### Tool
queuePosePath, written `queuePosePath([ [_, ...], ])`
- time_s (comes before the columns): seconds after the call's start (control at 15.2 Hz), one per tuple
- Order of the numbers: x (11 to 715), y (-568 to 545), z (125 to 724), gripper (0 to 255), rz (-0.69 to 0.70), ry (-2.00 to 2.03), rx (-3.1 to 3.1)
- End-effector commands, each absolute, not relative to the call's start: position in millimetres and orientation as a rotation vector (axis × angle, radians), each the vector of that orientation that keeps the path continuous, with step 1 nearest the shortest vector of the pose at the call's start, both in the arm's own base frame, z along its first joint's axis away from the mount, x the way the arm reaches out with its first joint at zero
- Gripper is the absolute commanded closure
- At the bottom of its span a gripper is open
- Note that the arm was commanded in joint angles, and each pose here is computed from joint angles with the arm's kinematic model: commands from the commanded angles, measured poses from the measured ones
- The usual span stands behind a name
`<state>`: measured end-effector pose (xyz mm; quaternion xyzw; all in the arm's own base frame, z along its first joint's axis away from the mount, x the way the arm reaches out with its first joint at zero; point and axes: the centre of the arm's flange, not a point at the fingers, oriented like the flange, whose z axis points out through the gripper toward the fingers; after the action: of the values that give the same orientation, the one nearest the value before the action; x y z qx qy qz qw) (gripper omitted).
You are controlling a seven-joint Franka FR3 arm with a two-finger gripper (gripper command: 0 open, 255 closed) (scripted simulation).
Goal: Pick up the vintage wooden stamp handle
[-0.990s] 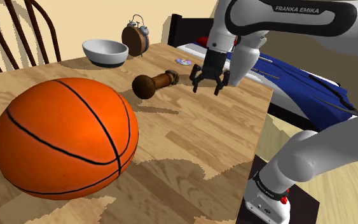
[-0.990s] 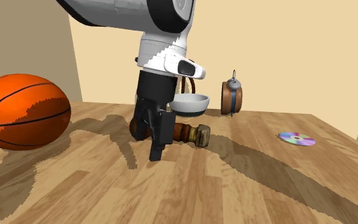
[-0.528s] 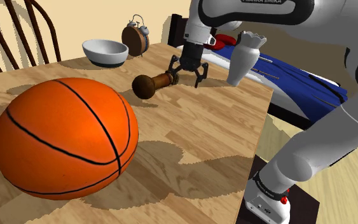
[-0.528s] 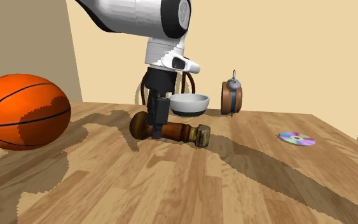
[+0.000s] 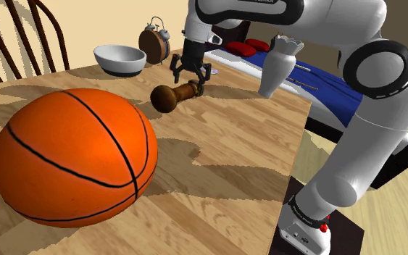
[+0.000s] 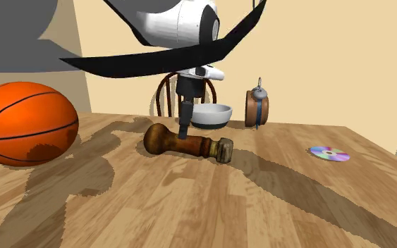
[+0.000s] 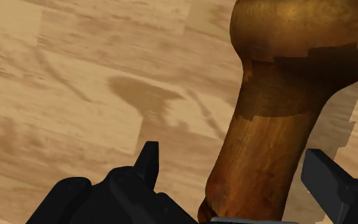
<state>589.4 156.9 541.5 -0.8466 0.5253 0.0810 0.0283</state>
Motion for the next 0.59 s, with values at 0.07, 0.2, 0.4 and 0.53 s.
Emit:
queuePosePath([
  [0.07,618.0,160.9,541.7,0,0.243,1.73,-2.551],
  [0.2,617.9,160.9,531.1,0,0.243,1.73,-2.551],
  [0.4,618.0,160.9,515.3,0,0.243,1.73,-2.551],
  [0.53,618.0,160.9,501.7,0,0.243,1.73,-2.551],
])
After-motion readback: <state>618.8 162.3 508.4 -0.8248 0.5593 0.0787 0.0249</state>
